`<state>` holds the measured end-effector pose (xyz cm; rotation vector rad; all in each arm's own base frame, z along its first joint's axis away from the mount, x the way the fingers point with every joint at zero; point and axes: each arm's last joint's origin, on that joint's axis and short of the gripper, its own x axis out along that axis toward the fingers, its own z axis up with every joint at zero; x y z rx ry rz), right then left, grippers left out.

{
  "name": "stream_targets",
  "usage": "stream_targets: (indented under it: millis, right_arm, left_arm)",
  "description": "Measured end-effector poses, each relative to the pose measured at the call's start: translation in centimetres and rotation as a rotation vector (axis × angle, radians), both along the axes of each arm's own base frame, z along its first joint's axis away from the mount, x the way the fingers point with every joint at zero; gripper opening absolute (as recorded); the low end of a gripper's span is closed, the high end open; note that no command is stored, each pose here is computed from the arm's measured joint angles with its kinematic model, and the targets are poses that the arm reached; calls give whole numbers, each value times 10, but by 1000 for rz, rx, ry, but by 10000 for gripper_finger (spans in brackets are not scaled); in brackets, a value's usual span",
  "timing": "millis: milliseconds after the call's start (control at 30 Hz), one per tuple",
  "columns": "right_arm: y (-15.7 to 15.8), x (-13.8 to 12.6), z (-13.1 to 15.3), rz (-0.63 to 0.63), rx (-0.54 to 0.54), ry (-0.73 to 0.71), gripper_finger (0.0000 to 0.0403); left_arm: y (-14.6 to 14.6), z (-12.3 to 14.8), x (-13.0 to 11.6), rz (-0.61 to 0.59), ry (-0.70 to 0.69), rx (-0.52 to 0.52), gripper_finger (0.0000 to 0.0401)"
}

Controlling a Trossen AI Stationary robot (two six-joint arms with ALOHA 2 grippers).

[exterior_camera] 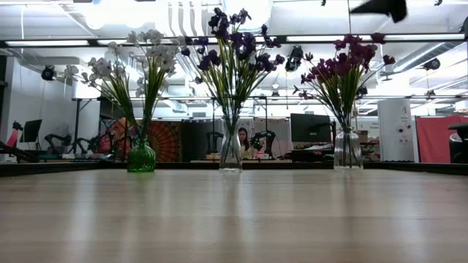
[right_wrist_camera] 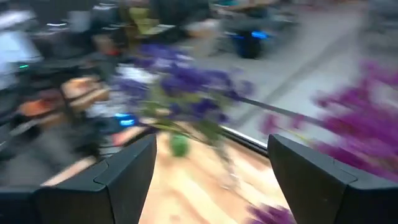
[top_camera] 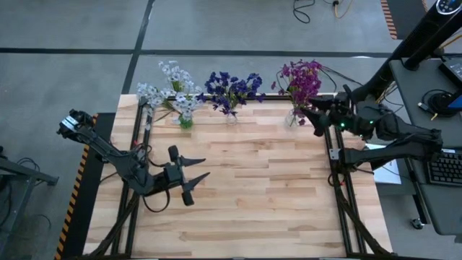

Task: Sort flowers into vase by color
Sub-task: Return to Home Position

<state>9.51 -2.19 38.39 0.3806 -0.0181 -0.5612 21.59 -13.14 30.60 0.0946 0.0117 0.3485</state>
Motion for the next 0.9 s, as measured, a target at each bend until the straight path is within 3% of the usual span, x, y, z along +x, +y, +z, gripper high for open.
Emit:
stream_targets:
  millis: [167, 233, 400, 500, 767, 900]
  right_arm:
    - [12, 21, 3, 416, -206, -126, 297]
    - [15, 29, -5, 493, -265, -166, 297]
    - [18, 28, -35, 512, -351, -118, 303]
    - [18, 19, -48, 512, -391, -114, 303]
    - [19, -7, -73, 489, -461, -150, 293]
    - [19, -22, -84, 480, -482, -176, 293]
  left_arm:
    - [6, 56, -15, -230, -72, 143, 190]
    - [16, 64, -24, -242, -35, 165, 190]
    - [42, 47, -40, -211, 7, 96, 190]
    - [49, 33, -50, -269, -61, 84, 190]
    - [81, -14, -81, -203, -230, 54, 190]
    - [99, -30, -92, -251, -288, 36, 190]
